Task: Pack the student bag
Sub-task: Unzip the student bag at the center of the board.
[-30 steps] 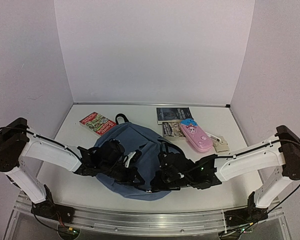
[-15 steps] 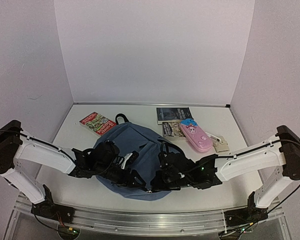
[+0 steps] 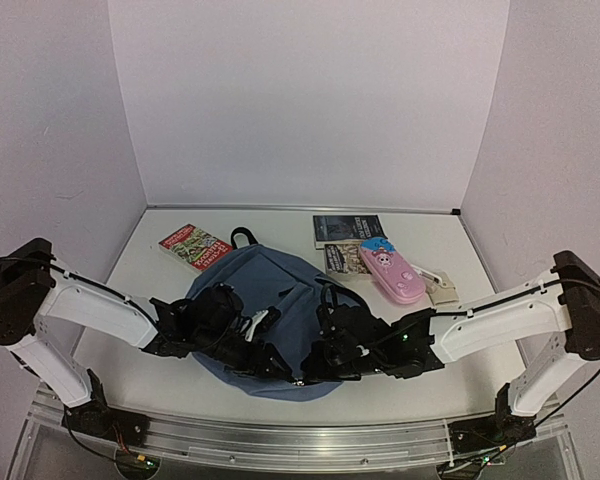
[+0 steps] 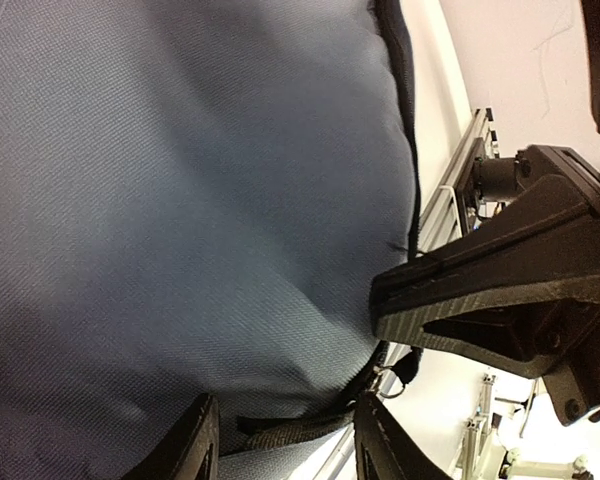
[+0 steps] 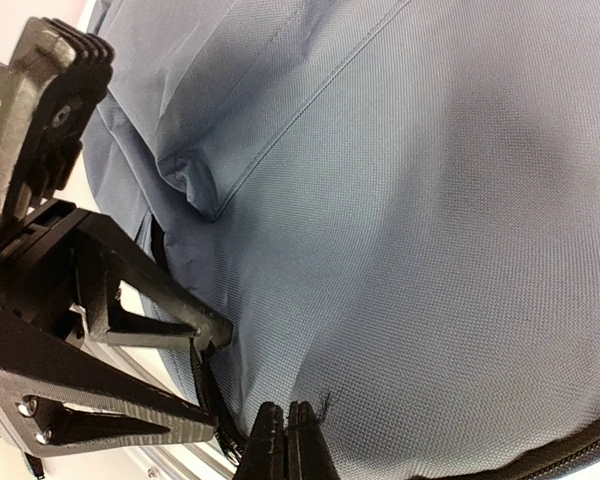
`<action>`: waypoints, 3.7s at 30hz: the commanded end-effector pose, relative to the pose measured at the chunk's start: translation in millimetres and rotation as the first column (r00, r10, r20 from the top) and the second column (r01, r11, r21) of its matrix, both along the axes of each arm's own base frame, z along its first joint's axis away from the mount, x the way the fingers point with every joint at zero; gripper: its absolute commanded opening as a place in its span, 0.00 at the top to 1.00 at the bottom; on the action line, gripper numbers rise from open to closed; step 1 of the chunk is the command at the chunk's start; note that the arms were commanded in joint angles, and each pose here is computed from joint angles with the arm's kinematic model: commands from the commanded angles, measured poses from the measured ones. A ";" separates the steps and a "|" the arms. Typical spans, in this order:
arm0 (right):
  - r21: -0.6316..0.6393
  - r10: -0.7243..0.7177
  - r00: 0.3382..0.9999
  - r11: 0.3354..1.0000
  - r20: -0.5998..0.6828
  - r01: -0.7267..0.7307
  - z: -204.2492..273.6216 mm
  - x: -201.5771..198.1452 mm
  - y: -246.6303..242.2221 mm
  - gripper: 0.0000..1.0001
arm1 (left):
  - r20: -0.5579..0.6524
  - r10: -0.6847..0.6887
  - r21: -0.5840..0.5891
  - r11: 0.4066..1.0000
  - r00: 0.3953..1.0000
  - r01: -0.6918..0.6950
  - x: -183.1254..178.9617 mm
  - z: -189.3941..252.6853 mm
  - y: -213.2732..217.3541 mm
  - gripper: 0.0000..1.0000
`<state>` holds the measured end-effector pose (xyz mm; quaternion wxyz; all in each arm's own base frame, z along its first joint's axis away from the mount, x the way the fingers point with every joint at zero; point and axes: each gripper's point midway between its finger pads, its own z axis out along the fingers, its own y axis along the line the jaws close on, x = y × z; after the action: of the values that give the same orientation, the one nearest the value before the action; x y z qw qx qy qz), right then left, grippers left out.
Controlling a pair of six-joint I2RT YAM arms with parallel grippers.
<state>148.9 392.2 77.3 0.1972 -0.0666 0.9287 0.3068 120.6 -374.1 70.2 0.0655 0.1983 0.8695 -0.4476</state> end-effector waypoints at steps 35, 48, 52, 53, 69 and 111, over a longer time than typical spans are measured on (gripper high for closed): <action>-0.014 -0.114 0.992 0.993 0.053 0.115 13.7 8.9 -33.6 1.00 | 0.010 0.338 0.149 0.930 0.941 -0.335 29.0 -17.1 42.7 1.00; -0.019 -0.143 0.987 0.989 0.078 0.145 19.6 13.5 -40.6 1.00 | 0.074 0.492 0.232 0.838 0.868 -0.494 41.2 -17.3 110.7 1.00; -0.021 -0.143 0.986 0.989 0.081 0.145 20.1 14.2 -39.9 1.00 | 0.054 0.529 0.266 0.810 0.847 -0.523 48.1 -21.1 134.1 1.00; -0.020 -0.144 0.986 0.989 0.082 0.146 20.4 14.5 -39.8 1.00 | 0.050 0.536 0.266 0.806 0.843 -0.529 49.4 -21.2 137.6 1.00; -0.043 -0.177 0.976 0.982 0.126 0.184 18.7 29.1 -46.6 1.00 | 0.119 0.674 0.428 0.628 0.729 -0.650 49.6 -31.1 195.8 1.00; -0.017 -0.220 0.969 0.975 0.109 0.223 1.9 58.5 -56.2 1.00 | 0.128 -0.165 0.058 0.986 0.978 0.158 10.3 52.5 -50.1 0.15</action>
<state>206.3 338.3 85.7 0.2807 0.0056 0.9232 0.2623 137.5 -396.9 101.6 0.0799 0.2745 0.8802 -0.3789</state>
